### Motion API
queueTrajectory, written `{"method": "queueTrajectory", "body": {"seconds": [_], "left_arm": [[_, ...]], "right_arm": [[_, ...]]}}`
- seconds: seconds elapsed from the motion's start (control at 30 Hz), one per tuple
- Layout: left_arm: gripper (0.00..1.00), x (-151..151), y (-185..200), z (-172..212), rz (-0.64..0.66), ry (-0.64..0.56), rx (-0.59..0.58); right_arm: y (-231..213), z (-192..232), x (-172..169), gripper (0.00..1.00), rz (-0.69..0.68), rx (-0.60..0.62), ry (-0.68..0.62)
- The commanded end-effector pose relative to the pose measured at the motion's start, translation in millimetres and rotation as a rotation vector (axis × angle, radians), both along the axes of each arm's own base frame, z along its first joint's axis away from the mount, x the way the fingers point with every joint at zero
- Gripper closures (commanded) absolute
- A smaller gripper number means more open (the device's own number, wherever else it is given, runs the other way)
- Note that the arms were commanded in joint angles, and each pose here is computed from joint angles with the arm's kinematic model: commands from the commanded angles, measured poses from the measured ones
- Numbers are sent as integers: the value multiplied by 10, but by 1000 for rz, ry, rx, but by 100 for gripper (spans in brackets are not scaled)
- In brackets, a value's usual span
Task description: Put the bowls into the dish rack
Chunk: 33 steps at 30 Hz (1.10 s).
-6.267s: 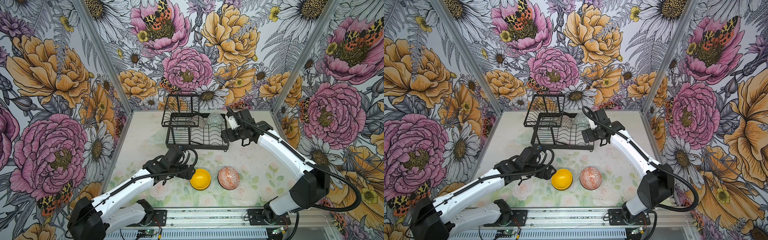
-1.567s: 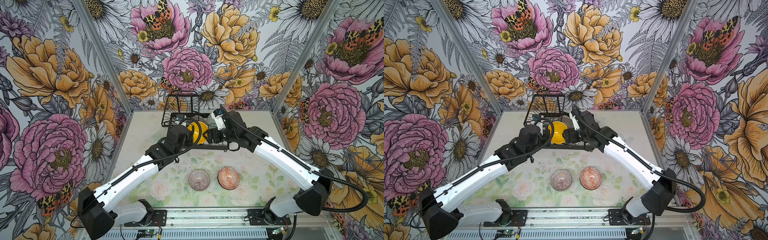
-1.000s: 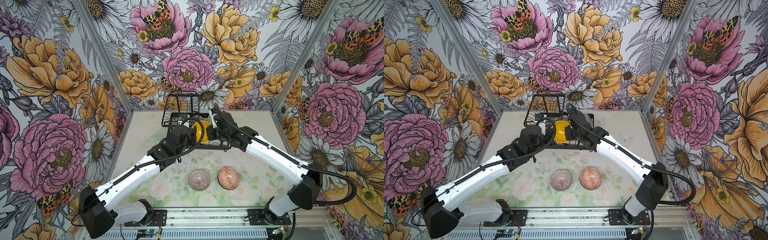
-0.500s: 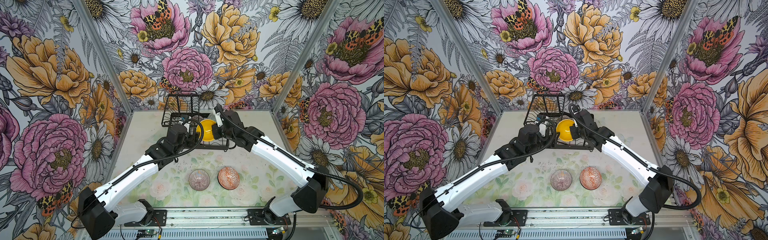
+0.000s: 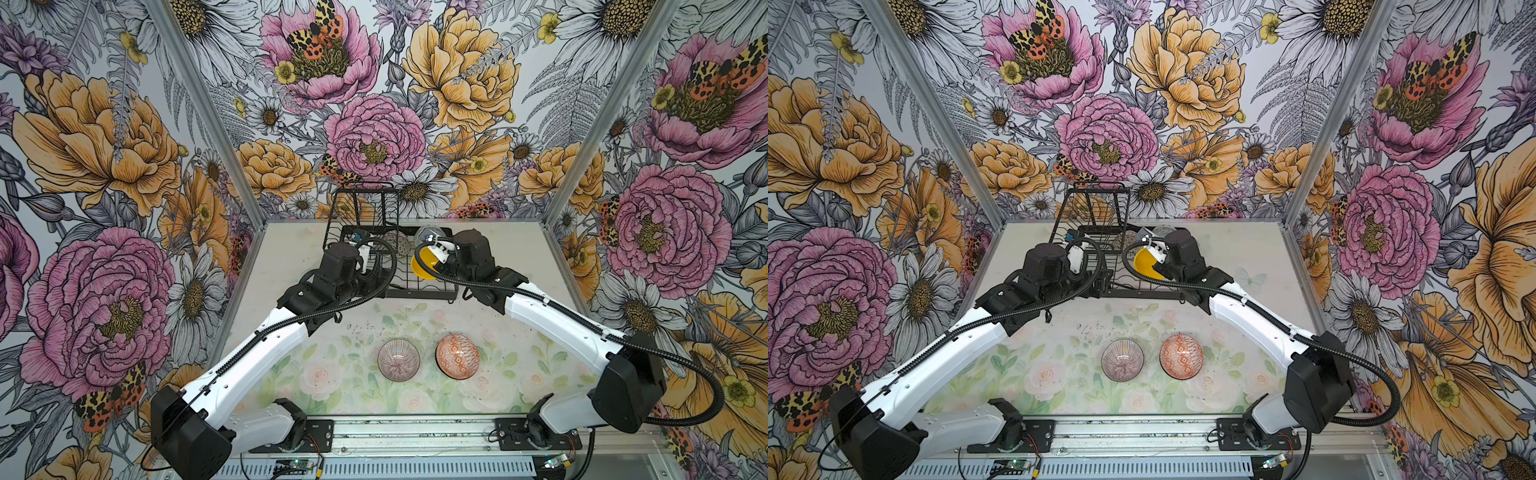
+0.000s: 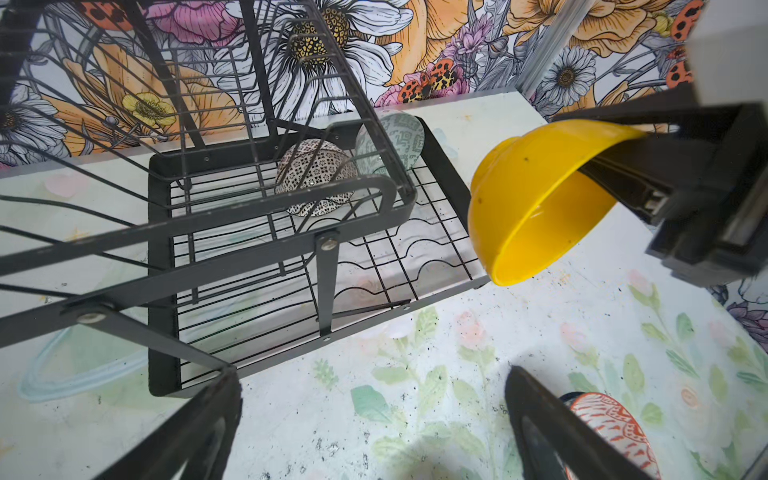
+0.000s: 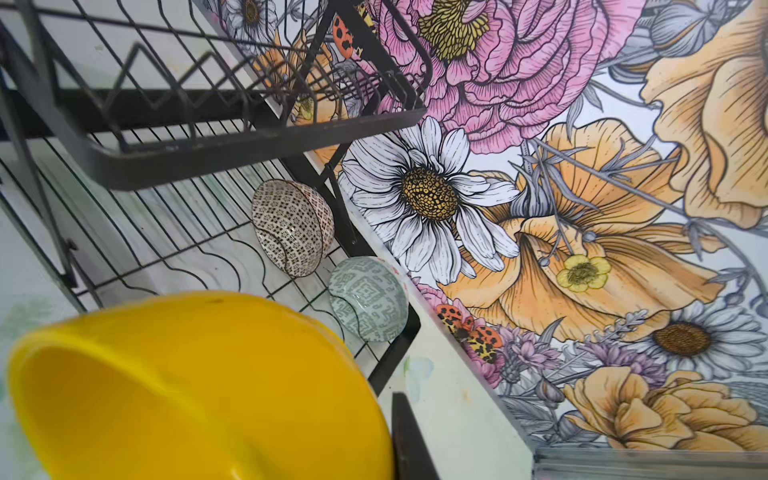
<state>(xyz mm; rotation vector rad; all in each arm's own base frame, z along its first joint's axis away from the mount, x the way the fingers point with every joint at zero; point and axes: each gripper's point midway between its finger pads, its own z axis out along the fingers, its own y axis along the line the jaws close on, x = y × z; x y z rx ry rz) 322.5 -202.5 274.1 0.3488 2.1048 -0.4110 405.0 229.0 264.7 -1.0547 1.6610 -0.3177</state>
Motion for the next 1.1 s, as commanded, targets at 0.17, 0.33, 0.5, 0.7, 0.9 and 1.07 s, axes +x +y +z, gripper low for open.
{"method": "queueTrajectory", "body": {"seconds": [0.17,0.33,0.5,0.7,0.9,1.07], "left_arm": [[1,16,37,40,-32,1,-8],[1,27,66,21,-32,5,-8],[1,2,79,-17,-29,14,-12],[1,-27,110,-10,-23,12,-21],[1,-1,76,-38,-31,23,-18],[1,-3,77,-32,-33,20,-17]], "right_arm": [[-64,367,280,100,-25,-399,-556],[3,180,462,100,-67,-518,-668],[137,5,650,100,-89,-523,-729],[304,-177,772,100,-63,-495,-703],[437,-440,861,100,-39,-482,-648],[534,-543,927,100,-21,-446,-614]]}}
